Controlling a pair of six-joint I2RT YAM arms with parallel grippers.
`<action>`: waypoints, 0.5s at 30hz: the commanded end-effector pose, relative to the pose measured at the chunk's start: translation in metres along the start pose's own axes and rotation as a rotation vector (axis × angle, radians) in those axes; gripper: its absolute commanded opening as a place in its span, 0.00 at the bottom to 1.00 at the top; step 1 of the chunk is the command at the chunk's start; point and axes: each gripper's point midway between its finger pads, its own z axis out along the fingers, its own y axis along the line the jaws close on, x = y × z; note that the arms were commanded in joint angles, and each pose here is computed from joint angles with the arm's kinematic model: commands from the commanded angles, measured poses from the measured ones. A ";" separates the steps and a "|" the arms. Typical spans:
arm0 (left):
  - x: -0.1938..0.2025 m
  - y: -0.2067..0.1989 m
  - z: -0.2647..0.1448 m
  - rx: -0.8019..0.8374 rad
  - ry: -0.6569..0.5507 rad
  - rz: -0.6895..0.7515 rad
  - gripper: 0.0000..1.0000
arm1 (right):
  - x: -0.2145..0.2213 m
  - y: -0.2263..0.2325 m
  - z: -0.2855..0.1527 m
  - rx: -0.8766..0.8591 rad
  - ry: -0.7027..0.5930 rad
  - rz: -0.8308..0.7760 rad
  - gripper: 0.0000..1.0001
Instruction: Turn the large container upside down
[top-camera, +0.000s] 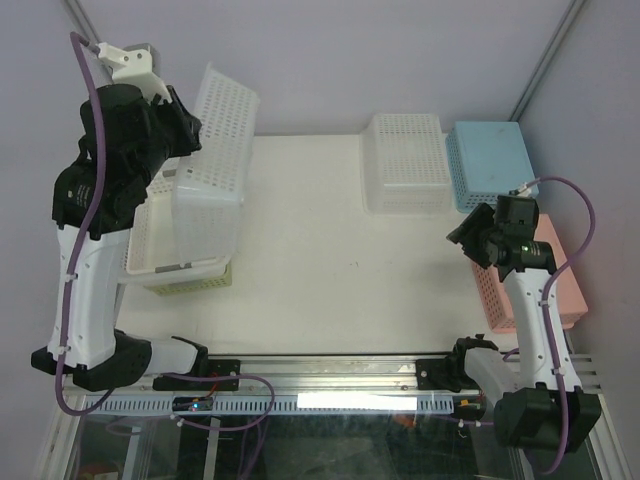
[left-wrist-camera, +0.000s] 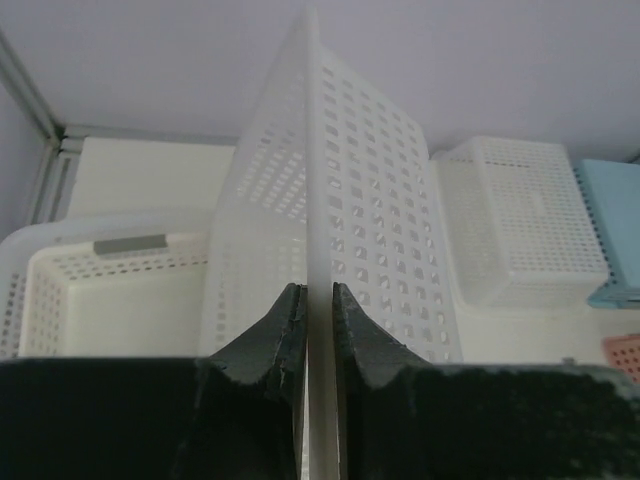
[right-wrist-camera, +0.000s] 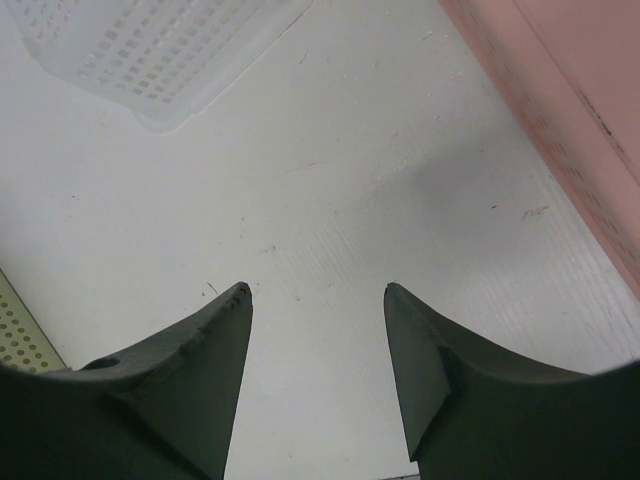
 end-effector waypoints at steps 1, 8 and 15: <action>-0.061 -0.050 -0.021 0.267 -0.186 -0.048 0.00 | -0.019 0.014 -0.021 -0.044 -0.082 0.002 0.59; -0.052 -0.138 -0.019 0.739 -0.117 -0.267 0.00 | -0.031 0.029 -0.056 -0.097 -0.110 -0.033 0.59; -0.012 -0.164 0.018 0.870 -0.024 -0.509 0.00 | -0.057 0.040 -0.099 -0.127 -0.229 -0.050 0.59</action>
